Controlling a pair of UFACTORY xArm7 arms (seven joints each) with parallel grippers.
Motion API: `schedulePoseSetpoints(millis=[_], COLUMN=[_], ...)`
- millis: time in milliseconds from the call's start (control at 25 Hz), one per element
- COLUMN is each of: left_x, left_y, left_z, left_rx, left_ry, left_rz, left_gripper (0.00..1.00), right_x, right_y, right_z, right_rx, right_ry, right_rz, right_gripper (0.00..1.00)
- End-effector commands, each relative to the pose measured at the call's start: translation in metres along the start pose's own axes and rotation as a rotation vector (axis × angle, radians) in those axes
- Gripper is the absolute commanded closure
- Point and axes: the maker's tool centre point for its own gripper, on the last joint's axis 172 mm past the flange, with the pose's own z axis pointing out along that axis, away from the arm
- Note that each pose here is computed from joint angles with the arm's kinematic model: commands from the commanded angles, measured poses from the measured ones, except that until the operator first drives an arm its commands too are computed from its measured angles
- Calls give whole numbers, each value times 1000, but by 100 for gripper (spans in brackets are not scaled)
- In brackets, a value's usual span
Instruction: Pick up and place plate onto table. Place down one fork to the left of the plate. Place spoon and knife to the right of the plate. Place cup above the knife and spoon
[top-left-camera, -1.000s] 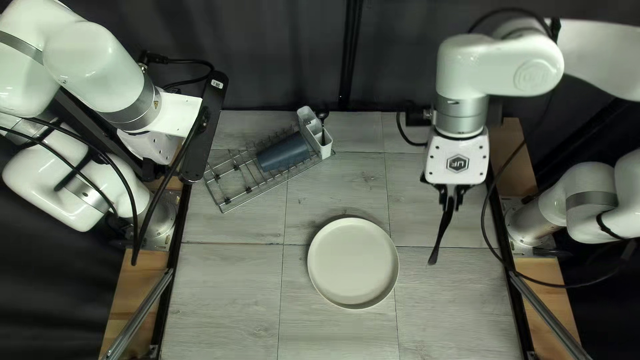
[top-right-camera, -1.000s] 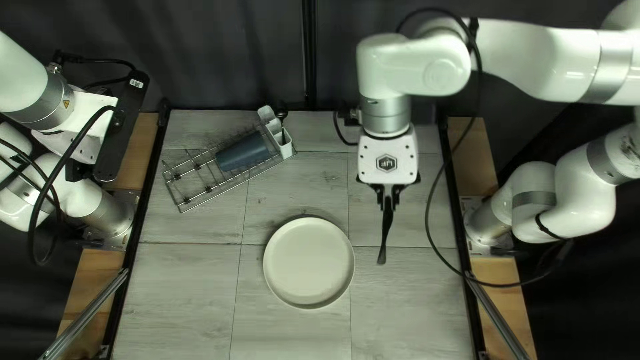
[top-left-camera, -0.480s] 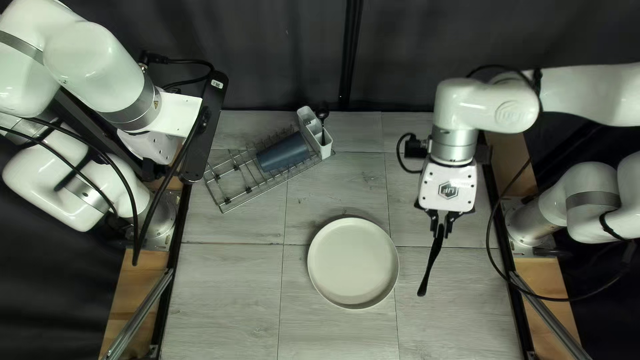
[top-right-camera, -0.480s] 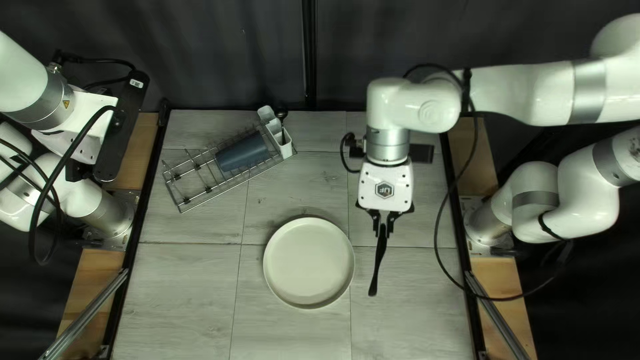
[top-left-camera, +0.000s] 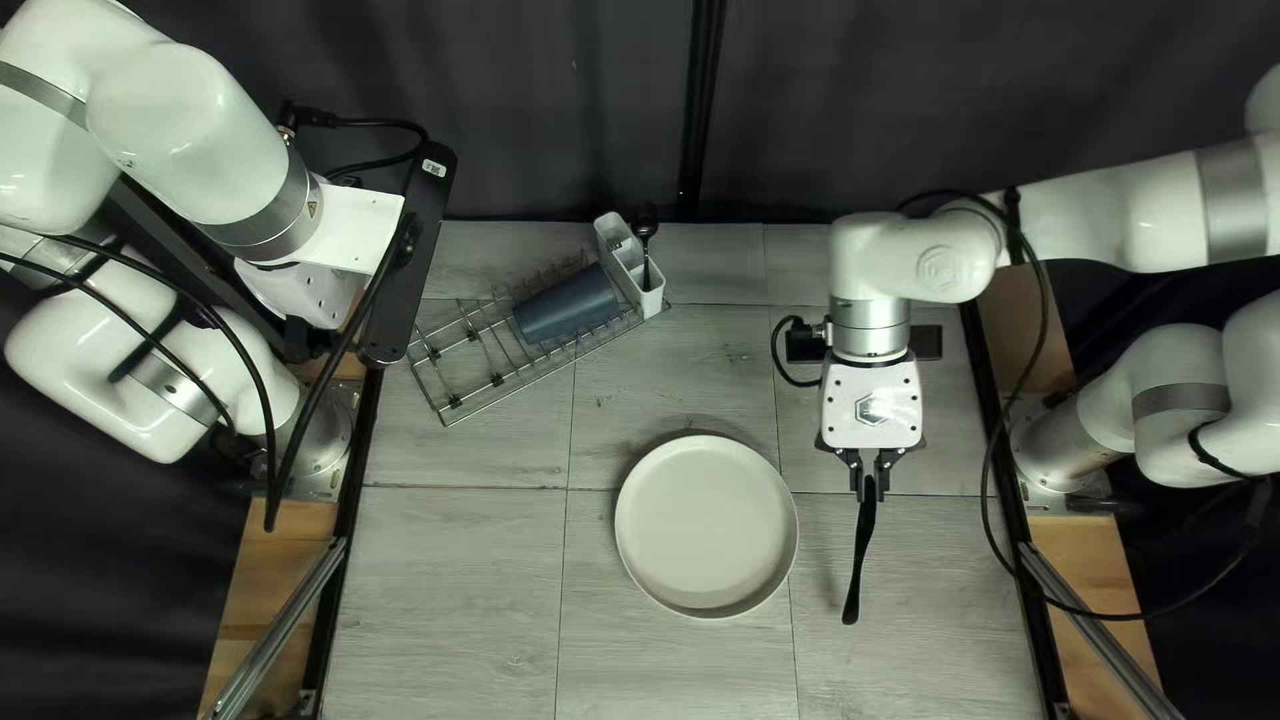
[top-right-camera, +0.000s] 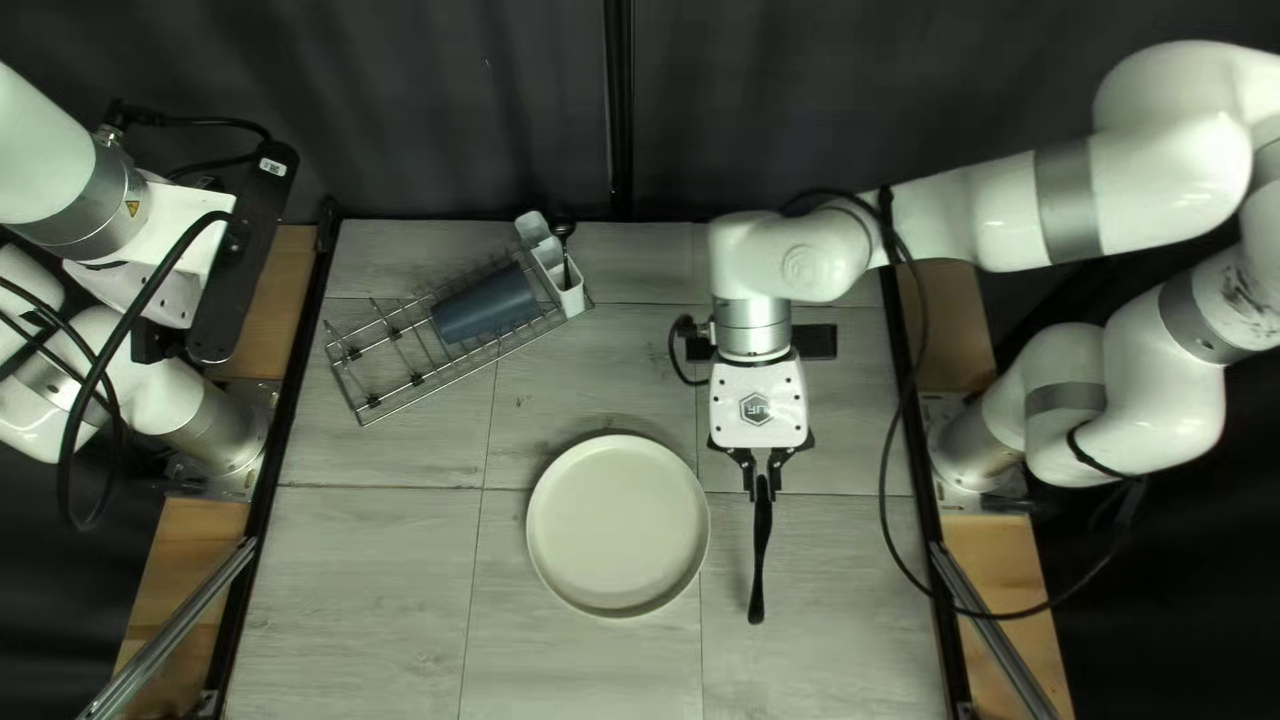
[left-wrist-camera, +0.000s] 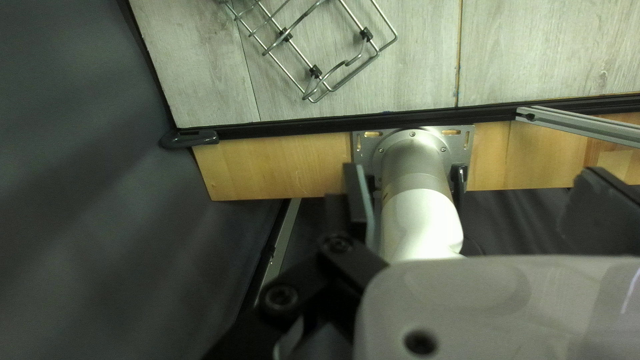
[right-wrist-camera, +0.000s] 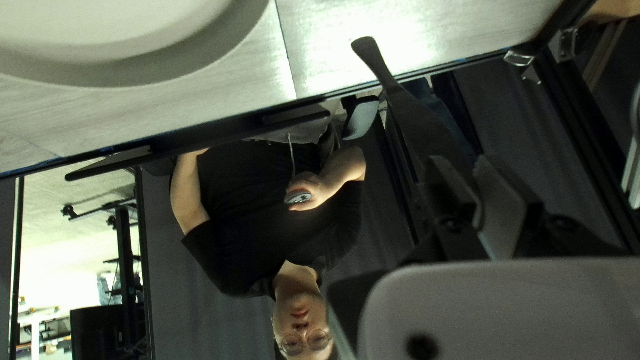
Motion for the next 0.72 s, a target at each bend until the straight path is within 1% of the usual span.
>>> schedulePoseSetpoints(millis=[40,120,200,360,400,480,600,720], left_x=[0,0,0,0,0,0,0,0], left_y=[0,0,0,0,0,0,0,0], left_z=[0,0,0,0,0,0,0,0], left_rx=[0,0,0,0,0,0,0,0], left_ry=[0,0,0,0,0,0,0,0], left_rz=[0,0,0,0,0,0,0,0], left_gripper=[0,0,0,0,0,0,0,0], right_x=[20,30,41,42,51,59,72,85], right_y=[-1,-4,-8,-9,-10,-14,-20,-22], right_z=[9,9,7,7,10,8,10,15], right_rx=[-3,-7,-8,-9,-16,-21,-31,-34], right_ry=[-15,-7,19,23,66,109,164,195], right_rz=[-6,-10,-10,-10,-36,-53,-62,-65], right_gripper=[100,100,100,100,100,100,100,100])
